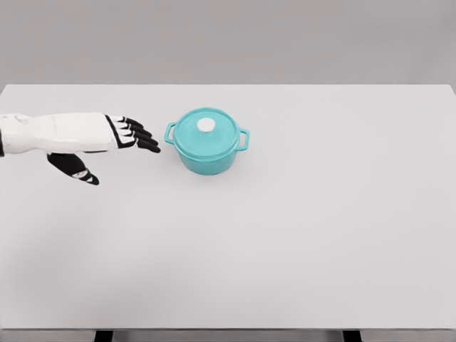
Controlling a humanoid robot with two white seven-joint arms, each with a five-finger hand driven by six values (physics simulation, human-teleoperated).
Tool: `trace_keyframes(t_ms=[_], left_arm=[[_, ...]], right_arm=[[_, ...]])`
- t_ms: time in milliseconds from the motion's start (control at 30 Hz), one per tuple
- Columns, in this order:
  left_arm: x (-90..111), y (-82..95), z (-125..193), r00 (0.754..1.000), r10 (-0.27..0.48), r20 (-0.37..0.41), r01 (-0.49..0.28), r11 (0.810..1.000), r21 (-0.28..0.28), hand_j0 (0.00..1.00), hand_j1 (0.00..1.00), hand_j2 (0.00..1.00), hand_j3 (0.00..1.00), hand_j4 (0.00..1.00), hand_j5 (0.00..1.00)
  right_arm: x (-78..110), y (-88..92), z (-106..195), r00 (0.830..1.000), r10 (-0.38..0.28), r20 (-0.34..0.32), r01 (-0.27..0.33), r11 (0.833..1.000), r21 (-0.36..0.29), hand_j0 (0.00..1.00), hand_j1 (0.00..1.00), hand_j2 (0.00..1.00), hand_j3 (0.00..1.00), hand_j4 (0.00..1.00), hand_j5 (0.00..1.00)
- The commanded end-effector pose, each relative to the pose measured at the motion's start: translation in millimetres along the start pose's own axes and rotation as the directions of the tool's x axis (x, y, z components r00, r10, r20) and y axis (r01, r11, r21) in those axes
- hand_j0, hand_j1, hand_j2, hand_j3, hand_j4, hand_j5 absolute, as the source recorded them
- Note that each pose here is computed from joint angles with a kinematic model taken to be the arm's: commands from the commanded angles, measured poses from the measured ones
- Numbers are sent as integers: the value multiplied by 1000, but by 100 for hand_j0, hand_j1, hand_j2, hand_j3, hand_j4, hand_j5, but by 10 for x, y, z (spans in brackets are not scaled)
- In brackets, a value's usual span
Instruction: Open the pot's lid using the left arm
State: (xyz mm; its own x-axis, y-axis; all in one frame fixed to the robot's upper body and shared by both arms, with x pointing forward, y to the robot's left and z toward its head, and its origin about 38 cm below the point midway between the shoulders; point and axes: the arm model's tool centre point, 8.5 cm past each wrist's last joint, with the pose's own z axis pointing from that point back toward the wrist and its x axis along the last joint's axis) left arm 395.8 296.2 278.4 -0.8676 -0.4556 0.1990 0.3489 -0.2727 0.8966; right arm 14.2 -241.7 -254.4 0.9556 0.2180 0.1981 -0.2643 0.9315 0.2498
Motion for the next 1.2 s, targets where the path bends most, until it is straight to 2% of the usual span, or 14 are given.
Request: trace_keyframes(t_ms=[0,33,67,133,167,200,233,333,400,467,500,633,867,1167], left_arm=[[14,1,-14,1000,4,6,-4,1000,2,100,100,100,100,100,100],[24,61,-62,1000,-4,18,4,1000,17,100,100,100,100,100,100],[83,274,-271,997,-40,68,35,997,66,100,100,100,100,100,100],[67,633,-509,992,-79,100,65,988,140,100,100,100,100,100,100],[102,700,-610,988,-97,118,82,989,126,100,100,100,100,100,100],[138,669,-790,984,-96,148,85,993,82,100,100,100,100,100,100],[142,637,-925,982,-82,168,72,995,70,100,100,100,100,100,100],[98,598,-1178,981,-41,189,29,997,69,100,100,100,100,100,100],[62,684,-1240,982,-40,185,25,996,82,100,100,100,100,100,100],[-62,813,-1290,988,-36,153,22,996,89,100,100,100,100,100,100],[-97,875,-1305,989,-50,136,41,997,65,100,100,100,100,100,100],[-342,784,-1546,998,-20,65,21,1000,-2,100,100,100,100,100,100],[-332,734,-1699,997,-8,73,10,1000,-24,100,100,100,100,100,100],[-406,710,-1672,999,4,50,-2,1000,-28,100,100,100,100,100,100]], right_arm=[[-6,-1,2,1000,-13,1,13,1000,-3,100,100,100,100,100,100],[-96,23,13,1000,-16,-14,16,1000,1,100,100,100,100,100,100],[-199,52,27,999,-22,-30,22,1000,4,100,100,100,100,100,100],[-194,51,26,999,-23,-28,23,1000,3,100,100,100,100,100,100],[-194,51,26,999,-22,-28,22,1000,4,100,100,100,100,100,100],[-194,51,26,999,-23,-28,23,1000,3,100,100,100,100,100,100],[-194,51,26,999,-23,-28,23,1000,3,100,100,100,100,100,100],[-194,51,26,999,-23,-28,23,1000,3,100,100,100,100,100,100],[-193,51,26,999,-25,-27,25,1000,3,100,100,100,100,100,100],[-194,51,26,999,-23,-28,23,1000,3,100,100,100,100,100,100],[-194,51,26,999,-23,-28,23,1000,3,100,100,100,100,100,100],[-194,52,26,999,-23,-28,23,1000,4,100,100,100,100,100,100],[-193,51,26,999,-25,-27,25,1000,3,100,100,100,100,100,100],[-194,51,26,999,-23,-28,23,1000,3,100,100,100,100,100,100]])
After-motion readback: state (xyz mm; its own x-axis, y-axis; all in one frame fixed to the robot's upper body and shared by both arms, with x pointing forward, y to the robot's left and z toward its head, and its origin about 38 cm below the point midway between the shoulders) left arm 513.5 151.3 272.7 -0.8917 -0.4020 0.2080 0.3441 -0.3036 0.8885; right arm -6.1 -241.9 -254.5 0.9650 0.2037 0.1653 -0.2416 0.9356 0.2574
